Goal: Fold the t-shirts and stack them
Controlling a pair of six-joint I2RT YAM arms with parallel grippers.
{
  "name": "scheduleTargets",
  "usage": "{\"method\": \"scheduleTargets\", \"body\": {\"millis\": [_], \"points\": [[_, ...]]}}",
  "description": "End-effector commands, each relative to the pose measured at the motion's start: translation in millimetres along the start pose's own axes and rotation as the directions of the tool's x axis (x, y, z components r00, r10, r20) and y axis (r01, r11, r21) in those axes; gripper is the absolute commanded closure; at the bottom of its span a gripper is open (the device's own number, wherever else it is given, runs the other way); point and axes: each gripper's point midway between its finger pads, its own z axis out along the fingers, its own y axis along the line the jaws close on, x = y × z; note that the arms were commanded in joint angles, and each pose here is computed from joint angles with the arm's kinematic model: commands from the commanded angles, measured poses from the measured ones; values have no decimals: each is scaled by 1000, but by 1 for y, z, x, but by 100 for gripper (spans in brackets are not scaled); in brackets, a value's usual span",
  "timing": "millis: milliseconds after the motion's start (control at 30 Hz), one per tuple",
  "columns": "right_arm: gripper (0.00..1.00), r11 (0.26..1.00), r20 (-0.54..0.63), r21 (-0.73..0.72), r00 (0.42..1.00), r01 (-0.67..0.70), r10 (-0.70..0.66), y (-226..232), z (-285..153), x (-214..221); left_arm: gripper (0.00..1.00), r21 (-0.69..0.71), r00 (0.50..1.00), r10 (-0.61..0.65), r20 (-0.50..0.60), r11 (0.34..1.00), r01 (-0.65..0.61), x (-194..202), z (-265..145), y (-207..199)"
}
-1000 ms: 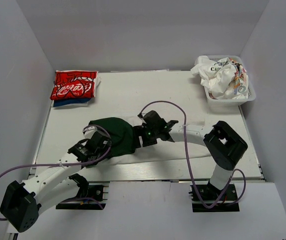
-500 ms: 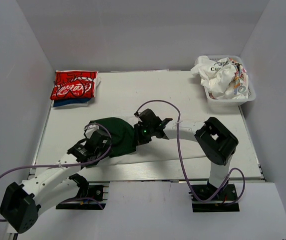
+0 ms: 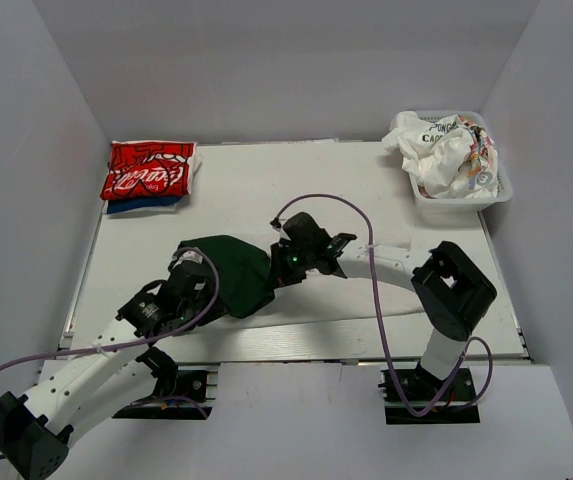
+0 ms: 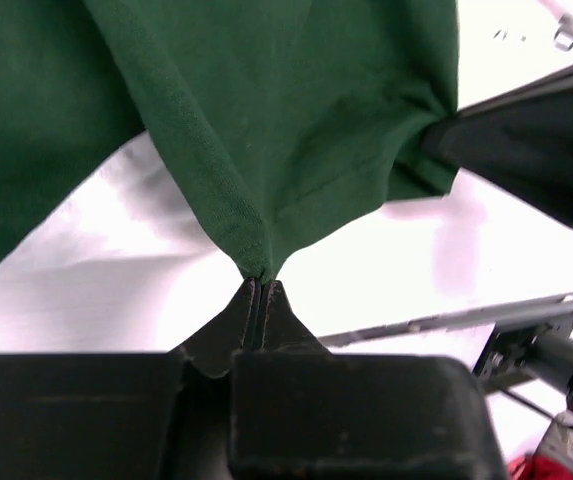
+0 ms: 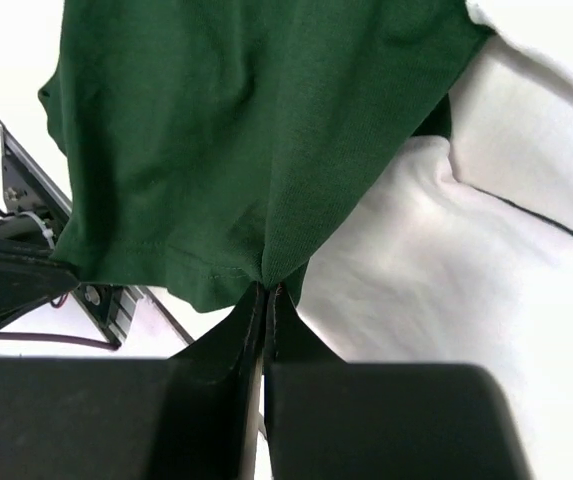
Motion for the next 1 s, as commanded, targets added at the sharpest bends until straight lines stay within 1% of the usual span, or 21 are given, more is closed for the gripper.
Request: {"method": "scheduleTargets", "body": {"millis": [0,67,200,233,267,300,333,367,400,433,467,500,567,667,700,767,800,833,867,933,967], "points": [[100,1000,-45,26,999,-2,3,-9,-6,16,100,18,997,20,-71,1000,-19,14,-9,-1],[100,999,-59,46,998,-11,13,-15,-4,20,100,23,998,6,-67,1000,-5,16,-11,2],[100,997,-75,76,997,-21,27,-23,4,22,100,-41,999,-13,-40,999,11,18,-3,22],[98,994,-85,102,996,-30,39,-28,4,24,96,-62,999,-21,-39,998,19,18,-1,24],[80,992,-82,121,996,-33,43,-31,4,23,85,-88,999,-30,-42,996,27,19,0,29],[65,986,-43,167,998,-26,34,-37,4,13,58,-107,999,-29,-39,994,25,17,0,31],[53,979,-51,203,998,-32,43,-42,0,15,53,-136,999,-27,-44,990,21,18,3,35],[31,972,-29,235,999,-26,34,-46,-3,10,33,-152,999,-35,-38,988,28,14,0,34],[23,966,-35,259,999,-24,34,-50,-6,12,30,-153,999,-35,-39,988,28,13,0,32],[19,955,11,295,1000,-19,16,-52,-12,1,30,-163,998,-34,-46,986,26,13,-2,32],[10,951,26,308,1000,-22,15,-53,-19,-2,30,-177,998,-33,-44,984,25,11,-2,33],[10,946,30,324,999,-25,16,-55,-22,-2,16,-162,999,-33,-34,986,27,6,-7,26],[10,921,98,388,995,-37,-1,-65,-38,-12,2,-138,1000,-13,2,990,13,-4,-8,17],[10,876,197,474,980,-92,-3,-94,-58,-26,0,-117,997,20,73,993,-11,-22,-6,9],[10,855,237,496,971,-151,34,-115,-70,-37,0,-102,995,27,98,995,-17,-29,2,2],[10,843,257,504,965,-185,58,-132,-75,-41,0,-114,989,34,143,993,-17,-44,12,-1],[10,819,292,525,953,-233,84,-152,-85,-48,0,-106,984,31,178,994,-12,-54,17,-8],[10,817,292,529,953,-230,78,-160,-87,-50,0,-162,981,43,189,987,-12,-60,28,-4],[10,789,311,551,944,-270,106,-184,-91,-54,0,-210,976,80,201,977,-37,-68,42,-3],[10,775,319,564,941,-284,112,-198,-97,-59,0,-208,970,88,228,977,-40,-80,49,-9],[10,774,328,556,935,-304,131,-209,-96,-62,0,-273,979,104,174,961,-53,-77,69,2]]}}
